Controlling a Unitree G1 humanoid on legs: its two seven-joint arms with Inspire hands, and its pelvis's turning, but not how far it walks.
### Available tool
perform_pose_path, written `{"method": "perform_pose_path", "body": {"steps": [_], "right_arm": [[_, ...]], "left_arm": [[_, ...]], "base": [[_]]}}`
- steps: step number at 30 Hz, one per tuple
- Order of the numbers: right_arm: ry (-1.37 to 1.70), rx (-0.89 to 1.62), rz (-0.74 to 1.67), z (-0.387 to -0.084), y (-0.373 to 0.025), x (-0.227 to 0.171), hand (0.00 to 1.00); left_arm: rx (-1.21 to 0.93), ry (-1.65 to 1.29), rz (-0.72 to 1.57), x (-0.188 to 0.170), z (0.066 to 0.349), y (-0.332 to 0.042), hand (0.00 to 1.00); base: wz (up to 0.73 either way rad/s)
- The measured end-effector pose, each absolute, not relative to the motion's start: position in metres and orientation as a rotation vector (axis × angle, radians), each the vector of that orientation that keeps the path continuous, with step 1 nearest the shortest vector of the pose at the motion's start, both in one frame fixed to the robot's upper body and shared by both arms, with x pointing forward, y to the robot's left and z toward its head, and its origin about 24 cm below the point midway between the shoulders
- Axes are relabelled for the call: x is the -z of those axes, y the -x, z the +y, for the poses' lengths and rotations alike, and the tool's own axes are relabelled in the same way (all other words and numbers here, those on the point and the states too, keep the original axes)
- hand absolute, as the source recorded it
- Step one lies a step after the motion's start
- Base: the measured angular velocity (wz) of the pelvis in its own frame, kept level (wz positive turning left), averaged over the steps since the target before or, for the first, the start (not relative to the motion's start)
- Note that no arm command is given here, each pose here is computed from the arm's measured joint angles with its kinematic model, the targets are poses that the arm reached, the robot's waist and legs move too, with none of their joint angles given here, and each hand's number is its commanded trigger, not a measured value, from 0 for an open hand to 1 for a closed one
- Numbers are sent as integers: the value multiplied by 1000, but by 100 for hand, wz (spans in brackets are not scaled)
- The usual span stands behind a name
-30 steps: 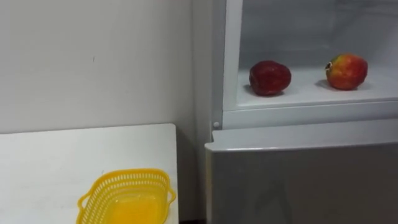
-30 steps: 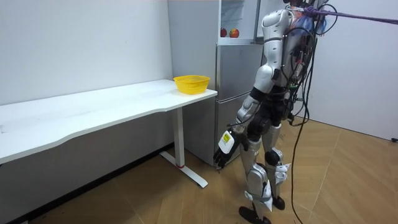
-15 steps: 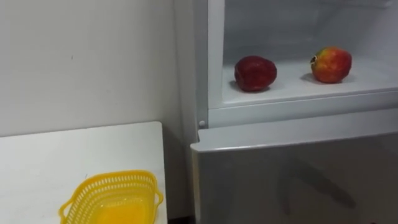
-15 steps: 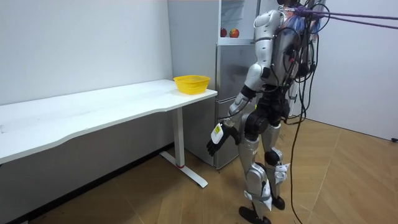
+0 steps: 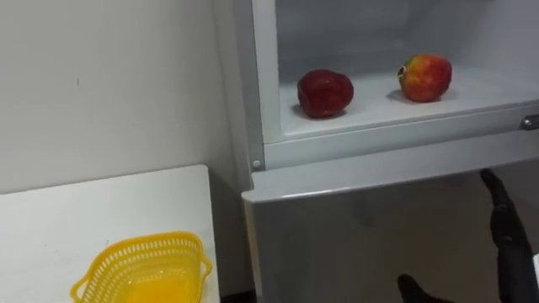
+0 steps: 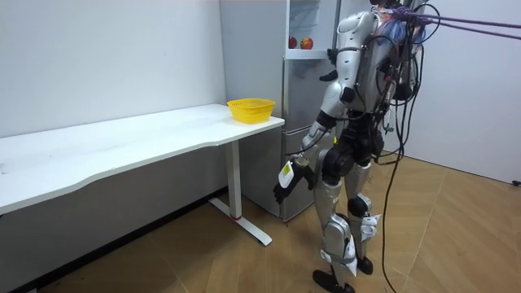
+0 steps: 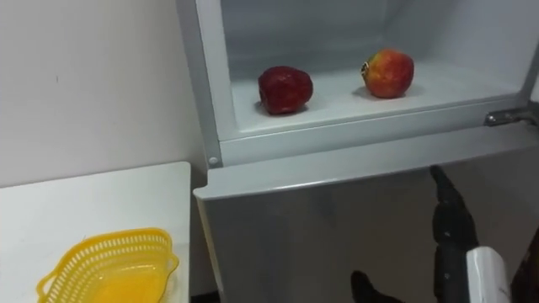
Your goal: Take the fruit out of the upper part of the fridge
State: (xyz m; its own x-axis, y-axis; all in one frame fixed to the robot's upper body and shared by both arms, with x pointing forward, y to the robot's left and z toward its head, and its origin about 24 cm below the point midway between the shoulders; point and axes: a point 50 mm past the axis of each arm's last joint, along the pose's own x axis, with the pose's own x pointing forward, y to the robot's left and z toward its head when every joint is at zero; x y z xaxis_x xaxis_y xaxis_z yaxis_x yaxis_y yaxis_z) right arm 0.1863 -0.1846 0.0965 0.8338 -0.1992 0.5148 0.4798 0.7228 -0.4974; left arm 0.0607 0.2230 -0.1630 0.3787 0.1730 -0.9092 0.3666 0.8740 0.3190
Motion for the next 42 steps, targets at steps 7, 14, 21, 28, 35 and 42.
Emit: {"method": "perform_pose_path", "body": {"steps": [7,14,21,28,35,42], "right_arm": [[609,422,-616,-173,-196,-122,0],[591,409,-677,-167,-198,-129,0],[600,433,-815,-169,-211,-154,0],[577,529,-911,-183,-225,-180,0],[631,535,-877,-190,-246,-179,0],[648,552,-861,-193,-268,-189,0]], "left_arm": [[152,-551,1228,164,229,-55,0],[183,-599,1258,164,234,-48,0],[232,-643,1309,166,236,-37,0],[178,-598,1332,165,243,-34,0],[182,-618,1363,165,244,-31,0],[217,-622,1368,164,244,-32,0]], "base": [[0],[4],[11],[17],[7],[12]]}}
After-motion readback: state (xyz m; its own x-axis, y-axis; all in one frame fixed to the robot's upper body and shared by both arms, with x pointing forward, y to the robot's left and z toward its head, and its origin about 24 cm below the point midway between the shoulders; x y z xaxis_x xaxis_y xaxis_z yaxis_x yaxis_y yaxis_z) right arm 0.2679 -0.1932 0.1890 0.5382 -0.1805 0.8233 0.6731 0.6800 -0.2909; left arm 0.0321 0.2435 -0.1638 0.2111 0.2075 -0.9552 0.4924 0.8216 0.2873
